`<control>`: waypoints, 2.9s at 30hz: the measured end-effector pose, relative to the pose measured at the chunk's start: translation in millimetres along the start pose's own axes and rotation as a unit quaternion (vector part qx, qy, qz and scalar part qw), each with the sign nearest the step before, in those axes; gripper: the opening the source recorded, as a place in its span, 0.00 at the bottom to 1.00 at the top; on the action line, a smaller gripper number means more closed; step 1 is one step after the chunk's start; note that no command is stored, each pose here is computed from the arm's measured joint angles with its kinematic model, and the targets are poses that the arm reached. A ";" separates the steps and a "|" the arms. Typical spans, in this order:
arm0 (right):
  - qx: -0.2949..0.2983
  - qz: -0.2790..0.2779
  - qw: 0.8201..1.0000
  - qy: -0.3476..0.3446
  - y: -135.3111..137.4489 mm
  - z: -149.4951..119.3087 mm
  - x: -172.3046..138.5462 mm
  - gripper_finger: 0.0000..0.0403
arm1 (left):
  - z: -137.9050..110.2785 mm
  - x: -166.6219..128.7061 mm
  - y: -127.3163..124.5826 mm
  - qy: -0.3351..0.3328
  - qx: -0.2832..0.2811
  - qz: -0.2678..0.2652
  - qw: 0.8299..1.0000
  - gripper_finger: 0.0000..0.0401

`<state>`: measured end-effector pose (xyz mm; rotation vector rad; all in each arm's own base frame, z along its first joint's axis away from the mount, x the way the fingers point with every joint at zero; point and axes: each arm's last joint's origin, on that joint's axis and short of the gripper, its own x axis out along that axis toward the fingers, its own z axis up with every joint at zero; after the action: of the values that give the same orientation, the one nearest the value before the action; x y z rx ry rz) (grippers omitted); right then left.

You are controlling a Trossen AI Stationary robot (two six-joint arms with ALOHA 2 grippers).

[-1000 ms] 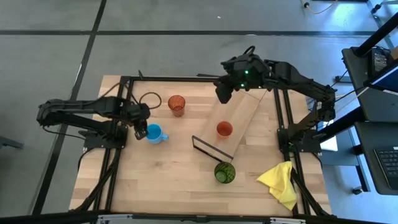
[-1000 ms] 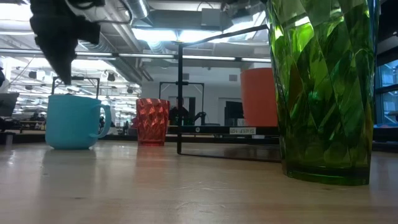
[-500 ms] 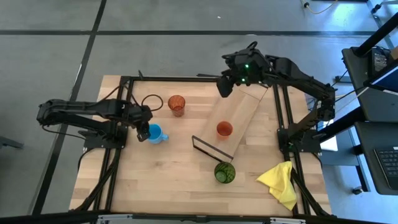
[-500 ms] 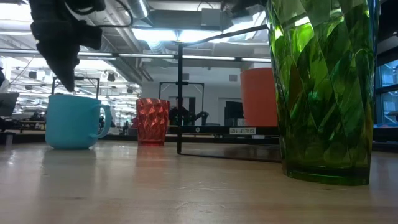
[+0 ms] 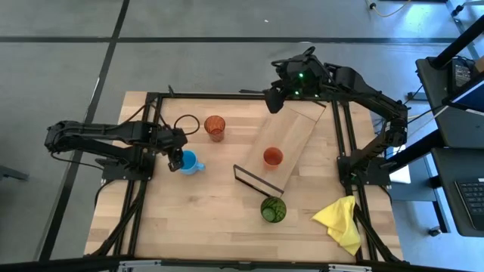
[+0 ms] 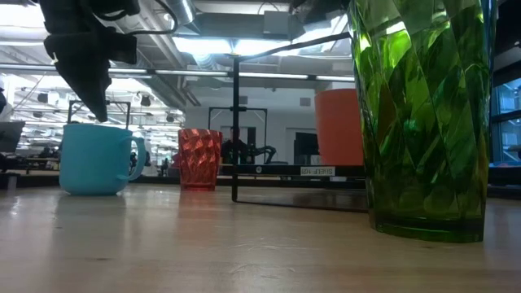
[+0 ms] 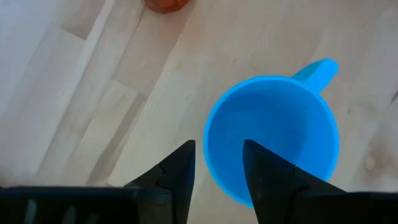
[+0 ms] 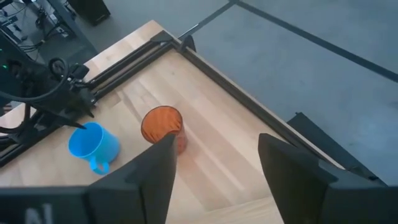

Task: Stack small to large cups/mugs on shelf
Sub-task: Put the blue mug on the shelf

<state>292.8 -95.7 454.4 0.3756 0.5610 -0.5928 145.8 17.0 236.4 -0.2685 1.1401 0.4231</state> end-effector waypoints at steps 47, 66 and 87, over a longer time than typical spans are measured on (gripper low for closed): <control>-0.017 -0.031 0.999 -0.007 -10.7 3.5 2.3 0.56 | 3.8 3.5 5.8 -0.006 -0.024 0.005 1.000 0.32; -0.018 -0.034 0.999 0.003 -11.4 1.5 2.3 0.56 | -4.1 18.1 12.2 0.019 -0.029 0.000 0.999 0.32; -0.021 -0.039 0.999 0.015 -12.3 -0.9 2.2 0.56 | 5.3 43.3 6.0 0.074 -0.065 0.012 0.995 0.28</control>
<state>286.4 -105.7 450.3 0.3240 0.6187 -0.6495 162.6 32.6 198.9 -0.4059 1.2633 0.5072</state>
